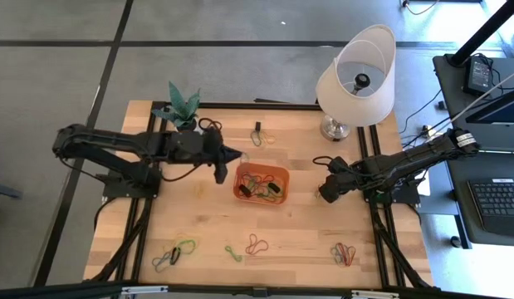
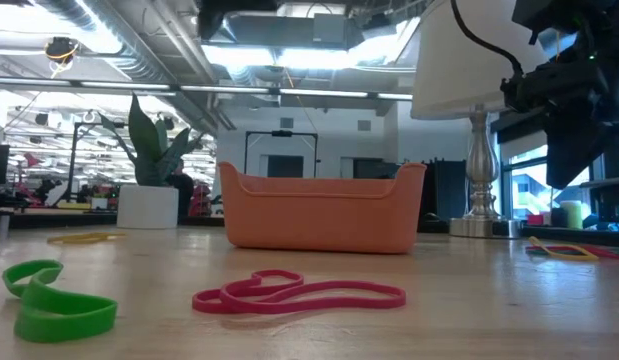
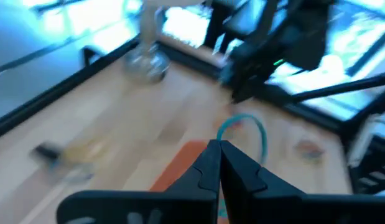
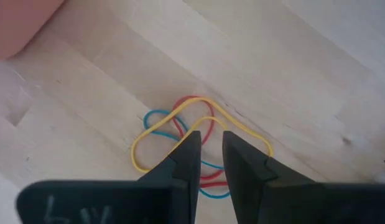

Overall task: Pick and place rubber bands into bin
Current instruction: Put the blue rubber band into the orange bin

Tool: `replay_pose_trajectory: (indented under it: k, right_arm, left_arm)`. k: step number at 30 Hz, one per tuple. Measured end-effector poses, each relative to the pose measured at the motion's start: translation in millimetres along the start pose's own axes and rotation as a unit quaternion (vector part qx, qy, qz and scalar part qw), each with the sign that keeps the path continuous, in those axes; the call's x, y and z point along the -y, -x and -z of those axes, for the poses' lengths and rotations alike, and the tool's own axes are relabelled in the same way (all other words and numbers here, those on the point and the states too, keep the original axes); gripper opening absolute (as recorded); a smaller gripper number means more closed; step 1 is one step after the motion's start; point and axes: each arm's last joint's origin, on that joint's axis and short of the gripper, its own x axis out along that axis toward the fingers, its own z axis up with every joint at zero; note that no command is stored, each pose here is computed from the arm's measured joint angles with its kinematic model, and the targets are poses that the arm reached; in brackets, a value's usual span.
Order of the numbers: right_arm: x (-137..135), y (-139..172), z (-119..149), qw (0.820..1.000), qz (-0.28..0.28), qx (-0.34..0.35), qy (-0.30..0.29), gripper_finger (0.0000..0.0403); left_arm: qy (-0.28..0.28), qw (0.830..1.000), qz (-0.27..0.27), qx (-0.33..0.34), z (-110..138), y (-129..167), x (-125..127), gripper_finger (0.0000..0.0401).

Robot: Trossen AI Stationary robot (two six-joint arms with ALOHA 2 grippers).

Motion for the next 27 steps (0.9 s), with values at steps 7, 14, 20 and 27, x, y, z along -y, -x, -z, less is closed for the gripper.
replay_pose_trajectory:
  k: [7, 14, 20, 27]
  right_arm:
    - [-0.6, 0.0, -0.2, 1.000, -0.003, 0.001, -0.001, 0.0071]
    - [-2.1, 0.1, -2.3, 1.000, -0.004, 0.026, -0.005, 0.0071]
    - [-4.7, 0.3, -3.6, 0.999, -0.017, 0.034, -0.010, 0.0071]
    - [-6.9, 0.5, -4.6, 0.999, -0.028, 0.038, -0.014, 0.0071]
  left_arm:
    - [-0.029, 0.999, 0.017, -0.028, 11.5, -29.1, 5.3, 0.0002]
    - [-0.044, 0.991, 0.000, -0.125, 47.8, -79.7, -0.4, 0.0003]
    - [-0.038, 0.981, -0.017, -0.189, 78.0, -109.7, -5.2, 0.0003]
    - [-0.049, 0.976, -0.025, -0.209, 85.3, -114.0, -7.4, 0.0028]
